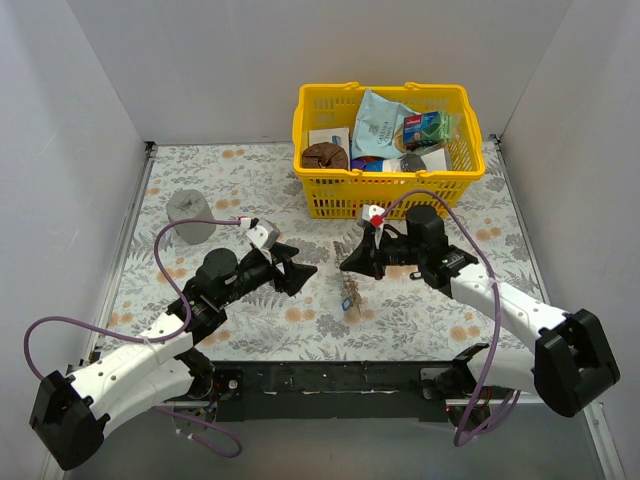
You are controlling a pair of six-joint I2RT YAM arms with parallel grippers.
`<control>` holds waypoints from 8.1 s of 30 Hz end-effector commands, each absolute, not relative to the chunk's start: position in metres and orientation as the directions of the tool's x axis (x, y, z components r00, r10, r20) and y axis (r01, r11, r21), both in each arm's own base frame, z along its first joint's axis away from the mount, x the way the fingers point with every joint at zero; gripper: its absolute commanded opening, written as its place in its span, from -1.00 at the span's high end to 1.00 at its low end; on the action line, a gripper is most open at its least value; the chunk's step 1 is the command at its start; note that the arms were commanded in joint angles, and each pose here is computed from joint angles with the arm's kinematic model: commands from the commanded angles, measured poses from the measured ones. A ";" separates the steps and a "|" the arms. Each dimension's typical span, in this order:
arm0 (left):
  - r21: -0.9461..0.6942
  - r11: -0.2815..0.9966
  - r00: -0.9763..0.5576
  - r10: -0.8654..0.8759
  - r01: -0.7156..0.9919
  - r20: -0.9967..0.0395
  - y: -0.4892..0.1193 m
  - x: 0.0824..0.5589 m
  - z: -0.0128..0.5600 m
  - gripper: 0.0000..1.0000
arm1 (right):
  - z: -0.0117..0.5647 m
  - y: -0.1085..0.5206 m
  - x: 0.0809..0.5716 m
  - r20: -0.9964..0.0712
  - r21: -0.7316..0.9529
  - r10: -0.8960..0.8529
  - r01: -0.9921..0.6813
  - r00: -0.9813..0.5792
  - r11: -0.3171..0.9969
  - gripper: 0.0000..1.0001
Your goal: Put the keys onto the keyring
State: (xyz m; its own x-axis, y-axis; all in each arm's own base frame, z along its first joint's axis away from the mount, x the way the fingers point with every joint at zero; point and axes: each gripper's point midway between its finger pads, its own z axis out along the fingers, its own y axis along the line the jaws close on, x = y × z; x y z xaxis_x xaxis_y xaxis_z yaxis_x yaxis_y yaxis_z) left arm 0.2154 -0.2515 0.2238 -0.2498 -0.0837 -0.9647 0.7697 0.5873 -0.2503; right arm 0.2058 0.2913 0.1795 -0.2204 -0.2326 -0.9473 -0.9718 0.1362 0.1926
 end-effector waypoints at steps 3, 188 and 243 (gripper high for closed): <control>-0.238 0.595 -0.231 -0.088 0.768 -0.969 -0.250 0.217 0.225 -0.34 | 0.199 0.280 0.218 -0.960 0.061 -0.255 -0.977 -0.114 0.205 0.97; -0.738 0.581 -0.905 -0.005 0.344 -0.426 -0.296 0.257 0.046 0.29 | 0.035 0.201 0.202 -0.526 0.583 -0.076 -0.425 -0.847 0.693 -0.28; -0.723 0.305 -0.783 0.184 0.620 -0.594 -0.368 0.193 0.099 0.19 | 0.081 0.223 0.168 -0.617 0.639 0.013 -0.492 -0.787 0.591 0.12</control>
